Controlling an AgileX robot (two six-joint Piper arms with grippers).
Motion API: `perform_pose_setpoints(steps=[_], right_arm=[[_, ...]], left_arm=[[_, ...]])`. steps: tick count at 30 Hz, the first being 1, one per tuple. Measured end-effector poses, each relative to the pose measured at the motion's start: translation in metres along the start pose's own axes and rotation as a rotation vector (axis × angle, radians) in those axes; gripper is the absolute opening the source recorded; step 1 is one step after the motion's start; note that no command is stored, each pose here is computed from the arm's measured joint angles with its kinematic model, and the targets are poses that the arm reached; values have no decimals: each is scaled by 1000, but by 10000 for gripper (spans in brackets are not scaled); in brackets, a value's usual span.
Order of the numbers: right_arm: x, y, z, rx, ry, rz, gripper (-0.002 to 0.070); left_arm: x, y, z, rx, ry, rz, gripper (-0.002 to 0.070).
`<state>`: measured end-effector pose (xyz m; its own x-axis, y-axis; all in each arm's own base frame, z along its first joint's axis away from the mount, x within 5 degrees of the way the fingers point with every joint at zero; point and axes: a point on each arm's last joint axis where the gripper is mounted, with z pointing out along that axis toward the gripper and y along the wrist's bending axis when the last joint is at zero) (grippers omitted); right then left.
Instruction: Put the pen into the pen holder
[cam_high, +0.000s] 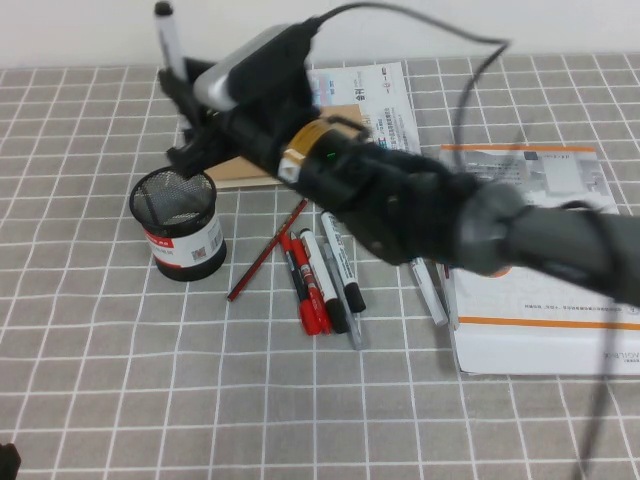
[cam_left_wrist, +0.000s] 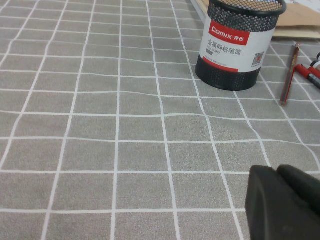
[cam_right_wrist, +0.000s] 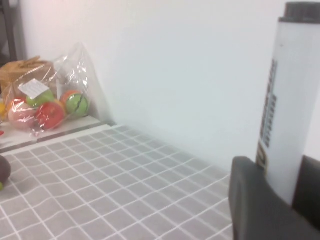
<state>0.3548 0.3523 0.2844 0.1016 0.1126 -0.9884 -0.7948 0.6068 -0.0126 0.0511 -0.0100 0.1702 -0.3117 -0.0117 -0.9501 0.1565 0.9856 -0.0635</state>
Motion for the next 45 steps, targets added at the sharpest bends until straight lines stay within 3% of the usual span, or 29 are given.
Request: perform_pose_setpoints(steps=[10, 16, 20, 23, 27, 30, 37, 45], right_arm=[[60, 5, 35, -16, 66, 120, 127], [72, 2, 34, 22, 177, 129, 333], [70, -1, 30, 57, 281, 106, 405], [50, -1, 20, 71, 336, 63, 360], [2, 6, -13, 49, 296, 38, 105], [-27, 16, -50, 9, 239, 33, 20], [-49, 35, -159, -22, 261, 30, -10], [-71, 37, -254, 108, 379, 17, -12]], left_arm=[[0, 0, 0, 0, 0, 0, -5], [0, 0, 0, 0, 0, 0, -5], [0, 0, 0, 0, 0, 0, -5], [0, 0, 0, 0, 0, 0, -5], [0, 0, 0, 0, 0, 0, -5], [0, 0, 0, 0, 0, 0, -5], [0, 0, 0, 0, 0, 0, -5], [0, 0, 0, 0, 0, 0, -5]])
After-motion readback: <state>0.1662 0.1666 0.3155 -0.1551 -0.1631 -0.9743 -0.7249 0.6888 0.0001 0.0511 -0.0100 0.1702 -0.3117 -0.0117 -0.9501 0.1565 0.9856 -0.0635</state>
